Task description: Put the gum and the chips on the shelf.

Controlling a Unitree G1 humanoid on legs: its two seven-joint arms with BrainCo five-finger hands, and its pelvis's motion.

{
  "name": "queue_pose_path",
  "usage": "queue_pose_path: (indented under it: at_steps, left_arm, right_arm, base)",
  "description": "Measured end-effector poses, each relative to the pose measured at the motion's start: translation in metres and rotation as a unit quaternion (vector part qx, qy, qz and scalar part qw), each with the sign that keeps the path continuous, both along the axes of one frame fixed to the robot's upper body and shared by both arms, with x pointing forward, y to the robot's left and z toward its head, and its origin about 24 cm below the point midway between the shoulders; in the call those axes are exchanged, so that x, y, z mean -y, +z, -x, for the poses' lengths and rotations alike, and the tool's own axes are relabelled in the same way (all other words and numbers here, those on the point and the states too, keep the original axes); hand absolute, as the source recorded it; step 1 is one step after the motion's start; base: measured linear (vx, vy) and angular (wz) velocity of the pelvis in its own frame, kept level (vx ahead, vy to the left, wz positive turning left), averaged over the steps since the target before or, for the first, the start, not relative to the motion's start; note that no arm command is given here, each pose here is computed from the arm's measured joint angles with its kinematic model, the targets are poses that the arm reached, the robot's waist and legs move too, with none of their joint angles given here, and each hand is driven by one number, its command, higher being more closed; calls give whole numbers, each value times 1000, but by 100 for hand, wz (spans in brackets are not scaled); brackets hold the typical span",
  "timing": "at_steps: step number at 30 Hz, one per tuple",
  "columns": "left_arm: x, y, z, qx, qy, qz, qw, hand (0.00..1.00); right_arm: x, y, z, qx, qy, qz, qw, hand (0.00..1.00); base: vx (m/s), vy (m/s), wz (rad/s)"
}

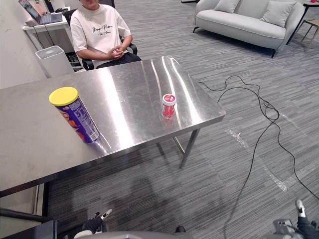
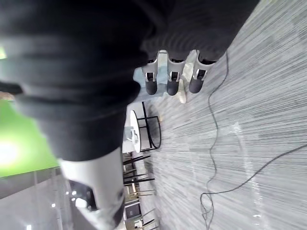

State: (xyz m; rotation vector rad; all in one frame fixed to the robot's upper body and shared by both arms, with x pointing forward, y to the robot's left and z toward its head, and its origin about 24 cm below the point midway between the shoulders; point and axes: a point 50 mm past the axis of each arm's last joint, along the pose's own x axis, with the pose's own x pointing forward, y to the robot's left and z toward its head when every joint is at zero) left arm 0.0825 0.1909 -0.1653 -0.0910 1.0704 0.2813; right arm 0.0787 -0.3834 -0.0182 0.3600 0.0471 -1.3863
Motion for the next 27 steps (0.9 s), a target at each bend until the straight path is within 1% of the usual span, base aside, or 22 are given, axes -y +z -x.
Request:
queue_pose_path:
  at_steps: [6, 11, 15, 17, 21, 23, 25, 26, 27]
  left_arm:
    - [5, 0, -3, -3, -35, -1, 999, 0]
    - [8, 1, -6, -1, -65, -7, 998, 0]
    - [9, 1, -7, -1, -78, -9, 997, 0]
    - [9, 1, -7, -1, -78, -10, 997, 0]
    - [10, 2, -9, 2, -96, -12, 995, 0]
    - [11, 2, -9, 2, -102, -13, 995, 0]
    - [11, 2, -9, 2, -108, -13, 994, 0]
    - [10, 2, -9, 2, -112, -14, 994, 0]
    - [10, 2, -9, 3, -113, -14, 994, 0]
  right_arm:
    - [9, 27, -19, -13, -11, 65, 998, 0]
    - [18, 42, -31, 6, -6, 87, 996, 0]
    - [22, 63, -42, 28, 14, 124, 992, 0]
    - [22, 74, -50, 36, 38, 147, 988, 0]
    - [24, 104, -70, 45, 109, 207, 971, 0]
    - [25, 124, -87, 46, 157, 245, 956, 0]
    - [23, 138, -101, 52, 193, 269, 942, 0]
    - [21, 149, -114, 53, 222, 287, 930, 0]
    - [19, 152, -119, 54, 233, 292, 926, 0]
  base:
    - [17, -9, -2]
    - [-30, -23, 2]
    - [-68, -35, 6]
    - [-82, -36, 6]
    - [-82, -33, 7]
    - [-58, -17, 0]
    - [-38, -14, -1]
    - [-20, -18, 3]
    - [-2, -19, 9]
